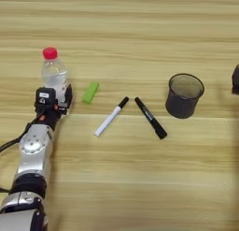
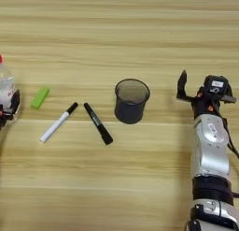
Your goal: Move the objects on the table
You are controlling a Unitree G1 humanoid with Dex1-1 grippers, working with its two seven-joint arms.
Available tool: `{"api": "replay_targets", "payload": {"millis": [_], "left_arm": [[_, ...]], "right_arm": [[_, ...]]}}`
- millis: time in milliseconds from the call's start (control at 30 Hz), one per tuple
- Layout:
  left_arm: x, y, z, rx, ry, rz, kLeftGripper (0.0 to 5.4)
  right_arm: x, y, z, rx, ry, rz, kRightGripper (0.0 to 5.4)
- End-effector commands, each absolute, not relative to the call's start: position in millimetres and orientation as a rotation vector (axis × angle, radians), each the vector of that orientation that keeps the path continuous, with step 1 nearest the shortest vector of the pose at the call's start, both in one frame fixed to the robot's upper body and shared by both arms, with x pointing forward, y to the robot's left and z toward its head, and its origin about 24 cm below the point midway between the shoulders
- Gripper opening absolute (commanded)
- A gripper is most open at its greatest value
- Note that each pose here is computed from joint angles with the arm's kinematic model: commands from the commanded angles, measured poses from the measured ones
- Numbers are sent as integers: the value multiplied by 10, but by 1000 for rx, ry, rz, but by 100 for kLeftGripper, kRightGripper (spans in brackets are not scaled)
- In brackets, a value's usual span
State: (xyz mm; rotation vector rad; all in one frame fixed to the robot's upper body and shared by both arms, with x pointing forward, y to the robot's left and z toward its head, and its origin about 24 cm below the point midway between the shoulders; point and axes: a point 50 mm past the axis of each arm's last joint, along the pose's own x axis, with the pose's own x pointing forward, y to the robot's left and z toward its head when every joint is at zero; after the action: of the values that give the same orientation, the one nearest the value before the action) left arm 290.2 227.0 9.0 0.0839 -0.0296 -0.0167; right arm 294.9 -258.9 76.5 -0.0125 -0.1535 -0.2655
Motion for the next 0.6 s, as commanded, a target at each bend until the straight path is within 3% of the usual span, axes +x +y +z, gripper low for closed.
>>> {"api": "replay_targets", "payload": {"millis": [33, 333, 367, 600], "left_arm": [[2963, 2282, 160, 99, -49, -16, 309], [2913, 2242, 81, 94, -7, -10, 309], [2906, 2233, 73, 90, -4, -12, 345], [2874, 2176, 37, 96, 19, -23, 439]], "right_arm": [[2957, -2591, 815, -6, -170, -265, 540], [2956, -2607, 828, 1, -174, -269, 540], [2957, -2606, 829, 1, -175, -269, 540], [2955, -2615, 837, 4, -178, -272, 540]]}}
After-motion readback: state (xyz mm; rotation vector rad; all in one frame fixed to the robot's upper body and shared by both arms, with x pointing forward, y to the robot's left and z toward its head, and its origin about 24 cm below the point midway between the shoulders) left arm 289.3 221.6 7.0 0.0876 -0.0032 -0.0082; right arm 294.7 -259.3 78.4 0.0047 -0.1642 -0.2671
